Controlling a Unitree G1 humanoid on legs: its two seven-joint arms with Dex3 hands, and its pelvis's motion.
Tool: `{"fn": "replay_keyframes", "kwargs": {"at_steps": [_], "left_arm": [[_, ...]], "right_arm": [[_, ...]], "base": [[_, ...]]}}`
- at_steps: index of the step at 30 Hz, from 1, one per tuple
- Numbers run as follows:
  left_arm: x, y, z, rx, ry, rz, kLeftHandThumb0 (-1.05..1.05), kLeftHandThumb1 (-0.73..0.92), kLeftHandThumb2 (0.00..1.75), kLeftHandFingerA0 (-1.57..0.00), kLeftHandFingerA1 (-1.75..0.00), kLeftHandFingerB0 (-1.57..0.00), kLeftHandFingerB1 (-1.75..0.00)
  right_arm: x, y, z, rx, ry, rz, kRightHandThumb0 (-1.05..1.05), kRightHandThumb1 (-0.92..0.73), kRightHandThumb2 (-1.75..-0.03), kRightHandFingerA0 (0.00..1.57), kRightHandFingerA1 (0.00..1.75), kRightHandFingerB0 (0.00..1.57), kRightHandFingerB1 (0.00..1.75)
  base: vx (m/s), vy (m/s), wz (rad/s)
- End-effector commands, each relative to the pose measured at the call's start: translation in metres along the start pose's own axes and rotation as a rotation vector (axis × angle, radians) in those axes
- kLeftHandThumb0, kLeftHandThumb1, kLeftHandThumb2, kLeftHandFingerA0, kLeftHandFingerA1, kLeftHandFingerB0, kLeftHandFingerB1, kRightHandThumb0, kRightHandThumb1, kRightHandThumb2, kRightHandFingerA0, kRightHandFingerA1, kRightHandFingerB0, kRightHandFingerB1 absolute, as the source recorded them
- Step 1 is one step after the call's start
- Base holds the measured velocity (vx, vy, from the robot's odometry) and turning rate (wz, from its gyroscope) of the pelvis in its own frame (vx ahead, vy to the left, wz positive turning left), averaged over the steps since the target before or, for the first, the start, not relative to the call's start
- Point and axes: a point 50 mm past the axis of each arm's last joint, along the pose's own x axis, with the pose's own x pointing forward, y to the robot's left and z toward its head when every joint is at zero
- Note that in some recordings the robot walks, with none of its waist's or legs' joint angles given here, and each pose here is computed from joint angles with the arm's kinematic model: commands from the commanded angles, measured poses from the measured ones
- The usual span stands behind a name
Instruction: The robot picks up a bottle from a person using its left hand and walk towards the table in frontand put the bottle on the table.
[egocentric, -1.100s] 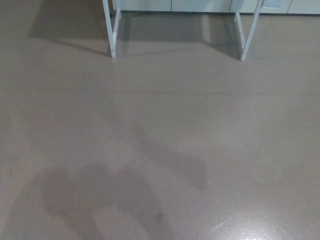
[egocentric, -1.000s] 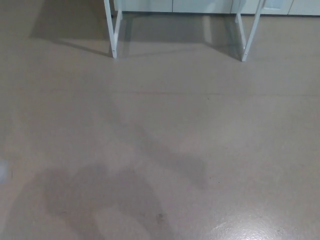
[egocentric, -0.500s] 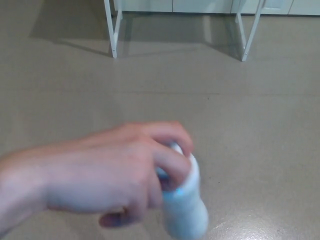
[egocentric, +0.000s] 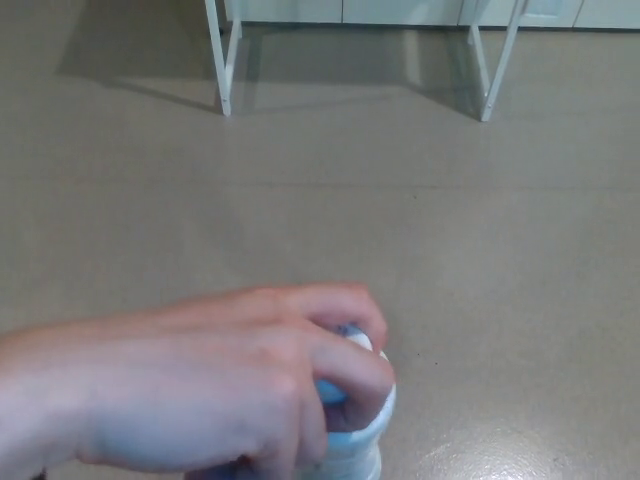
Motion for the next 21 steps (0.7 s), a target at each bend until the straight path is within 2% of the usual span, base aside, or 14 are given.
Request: {"fn": "replay_keyframes", "kwargs": {"at_steps": [1,8,11,12,16,17,18,21], "left_arm": [[-0.088,-0.095,0.123,0.235,-0.62,-0.799,-0.6,0.36,0.78,0.0,-0.2,0.0,-0.15],[-0.107,-0.118,0.147,0.32,-0.715,-0.89,-0.59,0.35,0.78,0.0,-0.23,0.0,-0.17],[-0.109,-0.123,0.153,0.329,-0.732,-0.908,-0.62,0.36,0.79,0.0,-0.19,0.0,-0.15],[-0.109,-0.127,0.157,0.334,-0.745,-0.926,-0.6,0.36,0.78,0.0,-0.19,0.0,-0.14],[-0.111,-0.132,0.164,0.345,-0.751,-0.952,-0.6,0.36,0.78,0.0,-0.14,0.0,-0.12],[-0.111,-0.133,0.166,0.35,-0.751,-0.954,-0.58,0.34,0.78,0.0,-0.18,0.0,-0.14],[-0.111,-0.134,0.168,0.356,-0.752,-0.957,-0.63,0.29,0.68,0.0,-0.23,0.0,-0.14],[-0.107,-0.135,0.168,0.349,-0.72,-0.978,-0.54,0.32,0.77,0.0,-0.26,0.0,-0.18]], "right_arm": [[0.002,-0.011,0.009,-0.146,-0.01,-0.054,-0.23,-0.61,-0.58,0.65,0.48,0.48,0.4],[0.0,-0.009,0.001,-0.169,0.017,-0.037,-0.23,-0.62,-0.58,0.64,0.47,0.47,0.4],[0.0,-0.008,0.0,-0.188,0.021,-0.043,-0.23,-0.62,-0.58,0.67,0.48,0.49,0.4],[-0.001,-0.007,0.0,-0.216,0.02,-0.04,-0.32,-0.52,-0.69,0.65,0.56,0.46,0.47],[-0.001,-0.006,-0.002,-0.228,0.026,-0.028,-0.31,-0.52,-0.68,0.66,0.57,0.47,0.47],[-0.001,-0.006,-0.002,-0.234,0.029,-0.028,-0.22,-0.6,-0.58,0.7,0.5,0.5,0.4],[0.0,-0.006,-0.002,-0.249,0.033,-0.027,-0.24,-0.61,-0.58,0.69,0.48,0.49,0.39],[-0.001,-0.005,-0.004,-0.287,0.031,-0.013,-0.24,-0.6,-0.58,0.7,0.5,0.51,0.41]], "base": [[0.0,0.0,0.0],[0.0,0.0,0.0],[0.0,0.0,0.0],[0.0,0.0,0.0],[0.0,0.0,0.0],[0.0,0.0,0.0],[0.0,0.0,0.0],[0.0,0.0,0.0]]}}
